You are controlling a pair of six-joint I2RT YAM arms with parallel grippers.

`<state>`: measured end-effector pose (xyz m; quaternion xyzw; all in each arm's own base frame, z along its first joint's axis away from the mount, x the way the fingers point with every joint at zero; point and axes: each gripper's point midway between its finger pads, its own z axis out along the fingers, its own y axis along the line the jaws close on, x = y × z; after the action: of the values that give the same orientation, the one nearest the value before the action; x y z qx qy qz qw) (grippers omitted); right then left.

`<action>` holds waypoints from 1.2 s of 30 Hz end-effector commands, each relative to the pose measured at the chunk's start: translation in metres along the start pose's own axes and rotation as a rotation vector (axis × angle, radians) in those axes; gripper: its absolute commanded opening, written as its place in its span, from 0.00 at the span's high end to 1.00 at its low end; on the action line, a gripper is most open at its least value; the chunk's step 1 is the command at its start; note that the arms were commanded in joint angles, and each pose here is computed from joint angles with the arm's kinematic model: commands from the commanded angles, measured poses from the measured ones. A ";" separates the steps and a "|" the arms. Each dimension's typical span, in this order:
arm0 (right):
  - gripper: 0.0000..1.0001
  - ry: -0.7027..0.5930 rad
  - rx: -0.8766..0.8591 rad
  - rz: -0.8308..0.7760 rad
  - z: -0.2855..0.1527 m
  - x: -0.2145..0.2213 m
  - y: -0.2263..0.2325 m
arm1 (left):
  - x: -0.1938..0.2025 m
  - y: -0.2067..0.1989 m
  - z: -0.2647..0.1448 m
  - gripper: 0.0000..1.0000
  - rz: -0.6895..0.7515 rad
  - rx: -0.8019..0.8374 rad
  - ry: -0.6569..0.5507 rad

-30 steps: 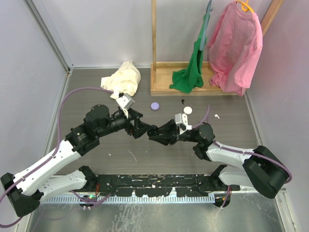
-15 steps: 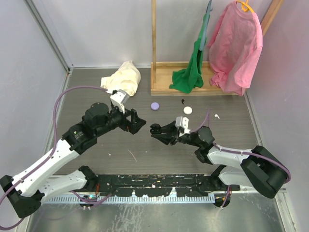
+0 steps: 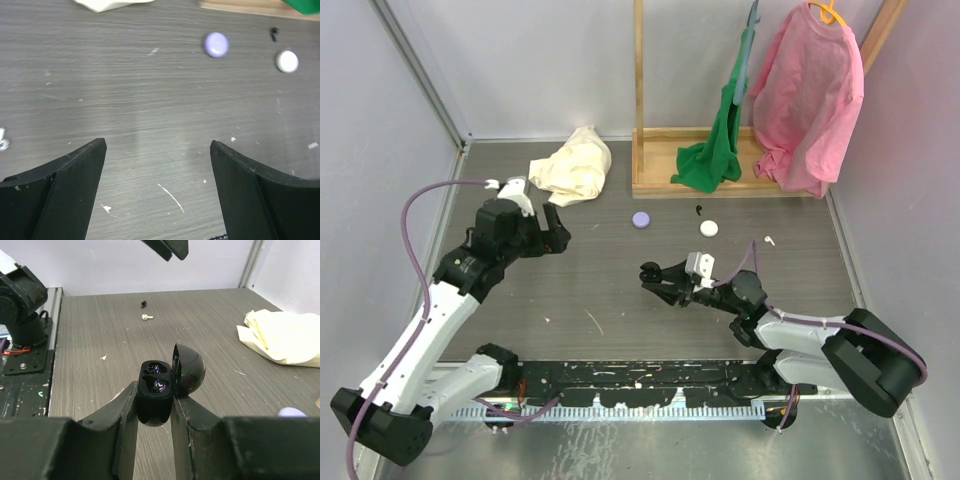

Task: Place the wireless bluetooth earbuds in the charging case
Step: Move the earbud to the center of the board.

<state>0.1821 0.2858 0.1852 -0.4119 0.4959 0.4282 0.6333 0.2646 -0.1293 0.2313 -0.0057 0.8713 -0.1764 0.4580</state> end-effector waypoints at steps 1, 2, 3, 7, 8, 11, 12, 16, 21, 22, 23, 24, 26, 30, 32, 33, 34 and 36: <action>0.99 -0.039 0.067 -0.105 -0.003 -0.019 -0.014 | 0.002 0.047 0.004 0.12 -0.109 -0.169 0.028; 0.99 -0.040 0.074 -0.111 -0.003 -0.020 -0.015 | 0.002 0.058 0.006 0.10 -0.136 -0.200 0.038; 0.99 -0.039 0.078 -0.112 -0.004 -0.019 -0.016 | 0.002 0.068 0.007 0.09 -0.159 -0.232 0.046; 0.99 -0.036 0.083 -0.107 -0.004 -0.015 -0.017 | 0.000 0.119 0.008 0.08 -0.234 -0.416 0.047; 0.99 -0.036 0.083 -0.105 -0.004 -0.015 -0.017 | 0.000 0.130 0.007 0.08 -0.266 -0.454 0.048; 0.99 -0.050 0.084 -0.104 -0.004 -0.018 -0.016 | 0.002 0.161 0.006 0.08 -0.353 -0.551 0.071; 0.99 -0.053 0.085 -0.105 -0.004 -0.019 -0.016 | 0.001 0.171 0.004 0.08 -0.371 -0.590 0.067; 0.99 -0.062 0.080 -0.104 -0.004 -0.022 -0.015 | -0.005 0.201 -0.002 0.07 -0.441 -0.677 0.033; 0.99 -0.066 0.074 -0.107 -0.005 -0.024 -0.014 | -0.006 0.234 -0.010 0.08 -0.505 -0.761 -0.008; 0.99 -0.063 0.073 -0.105 -0.005 -0.023 -0.014 | -0.005 0.240 -0.011 0.08 -0.526 -0.774 -0.007; 0.99 -0.059 0.071 -0.100 -0.004 -0.021 -0.014 | -0.003 0.245 -0.011 0.09 -0.540 -0.785 -0.001; 0.99 -0.053 0.068 -0.091 -0.002 -0.019 -0.014 | -0.001 0.251 -0.011 0.09 -0.554 -0.804 0.005; 0.99 -0.049 0.053 -0.071 0.001 -0.018 -0.012 | 0.003 0.259 -0.009 0.09 -0.586 -0.826 0.012; 0.99 -0.032 0.039 -0.042 0.004 -0.016 -0.011 | 0.013 0.286 -0.002 0.12 -0.666 -0.877 0.012; 0.99 -0.012 0.041 -0.037 0.004 -0.014 -0.012 | 0.021 0.295 0.005 0.12 -0.705 -0.889 0.035; 0.99 -0.006 0.041 -0.033 0.005 -0.014 -0.012 | 0.026 0.300 0.009 0.16 -0.724 -0.898 0.048; 0.99 -0.002 0.042 -0.033 0.005 -0.015 -0.013 | 0.029 0.303 0.011 0.18 -0.741 -0.908 0.056; 0.99 0.008 0.046 -0.029 0.006 -0.014 -0.014 | 0.035 0.311 0.018 0.21 -0.768 -0.919 0.065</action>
<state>0.1903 0.2821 0.1732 -0.4103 0.5265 0.4042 0.6253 0.2854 0.1348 0.0962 -0.4810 0.8337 0.0704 0.2618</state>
